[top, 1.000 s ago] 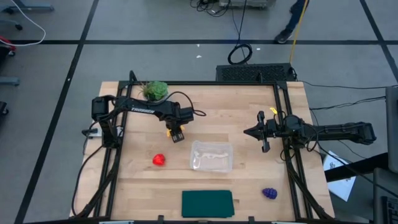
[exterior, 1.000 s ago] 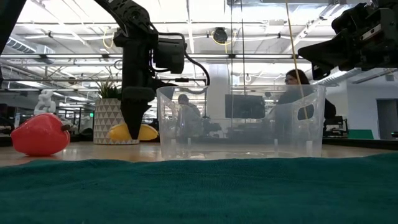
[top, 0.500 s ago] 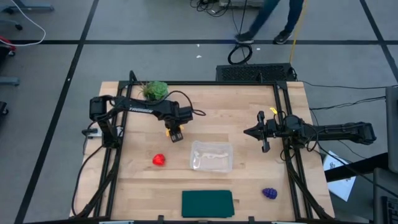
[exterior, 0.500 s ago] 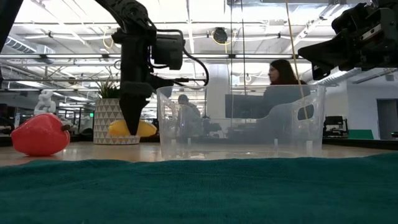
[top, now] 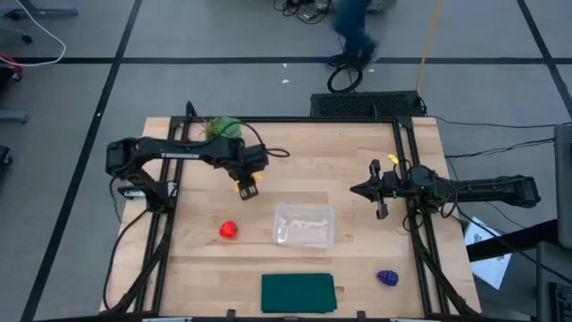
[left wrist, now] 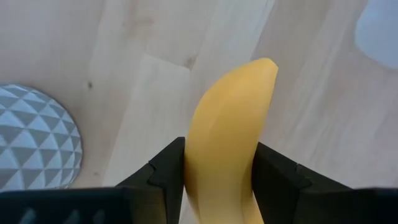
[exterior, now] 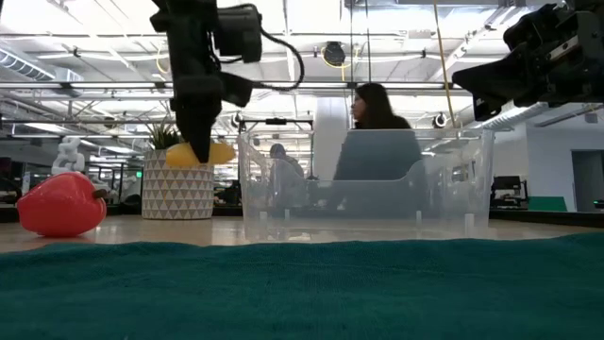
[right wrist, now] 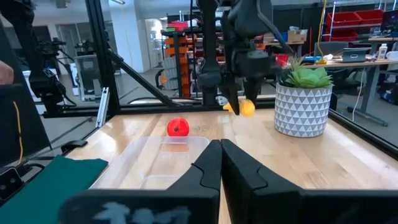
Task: Pick and placing Produce into tupperware
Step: Put the banana into the transparent bin
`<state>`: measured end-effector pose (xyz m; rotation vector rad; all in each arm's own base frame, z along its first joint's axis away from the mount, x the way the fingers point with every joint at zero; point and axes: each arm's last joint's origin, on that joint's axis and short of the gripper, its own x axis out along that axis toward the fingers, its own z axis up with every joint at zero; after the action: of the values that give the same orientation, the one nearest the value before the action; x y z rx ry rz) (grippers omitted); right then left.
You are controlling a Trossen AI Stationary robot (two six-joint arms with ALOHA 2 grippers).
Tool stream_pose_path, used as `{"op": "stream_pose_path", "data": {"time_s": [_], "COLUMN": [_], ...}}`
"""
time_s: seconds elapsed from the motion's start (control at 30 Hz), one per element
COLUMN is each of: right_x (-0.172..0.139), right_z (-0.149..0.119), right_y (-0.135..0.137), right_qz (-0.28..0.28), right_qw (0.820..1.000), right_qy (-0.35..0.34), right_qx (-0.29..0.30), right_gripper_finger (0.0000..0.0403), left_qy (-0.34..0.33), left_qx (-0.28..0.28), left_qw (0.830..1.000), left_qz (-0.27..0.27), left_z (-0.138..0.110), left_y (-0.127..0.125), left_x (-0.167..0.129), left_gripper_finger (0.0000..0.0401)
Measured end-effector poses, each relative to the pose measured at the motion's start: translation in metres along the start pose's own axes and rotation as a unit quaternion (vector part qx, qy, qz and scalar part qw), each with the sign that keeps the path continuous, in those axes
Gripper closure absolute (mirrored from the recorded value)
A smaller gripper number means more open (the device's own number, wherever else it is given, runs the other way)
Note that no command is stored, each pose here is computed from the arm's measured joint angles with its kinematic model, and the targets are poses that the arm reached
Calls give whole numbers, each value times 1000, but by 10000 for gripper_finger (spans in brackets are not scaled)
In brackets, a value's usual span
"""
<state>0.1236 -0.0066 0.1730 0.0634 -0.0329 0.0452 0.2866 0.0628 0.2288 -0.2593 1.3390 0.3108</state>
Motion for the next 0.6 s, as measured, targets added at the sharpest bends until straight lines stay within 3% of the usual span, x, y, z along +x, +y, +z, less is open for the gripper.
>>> {"op": "stream_pose_path", "data": {"time_s": [0.6], "right_x": [0], "right_z": [0], "right_y": [0], "right_qz": [0], "right_qw": [1000], "right_qy": [-3], "right_qx": [0], "right_gripper_finger": [403], "left_qy": [1], "left_qx": [-1], "left_qw": [1000], "left_qz": [-1], "left_z": [0], "left_y": [1], "left_x": [-26], "left_gripper_finger": [249]}}
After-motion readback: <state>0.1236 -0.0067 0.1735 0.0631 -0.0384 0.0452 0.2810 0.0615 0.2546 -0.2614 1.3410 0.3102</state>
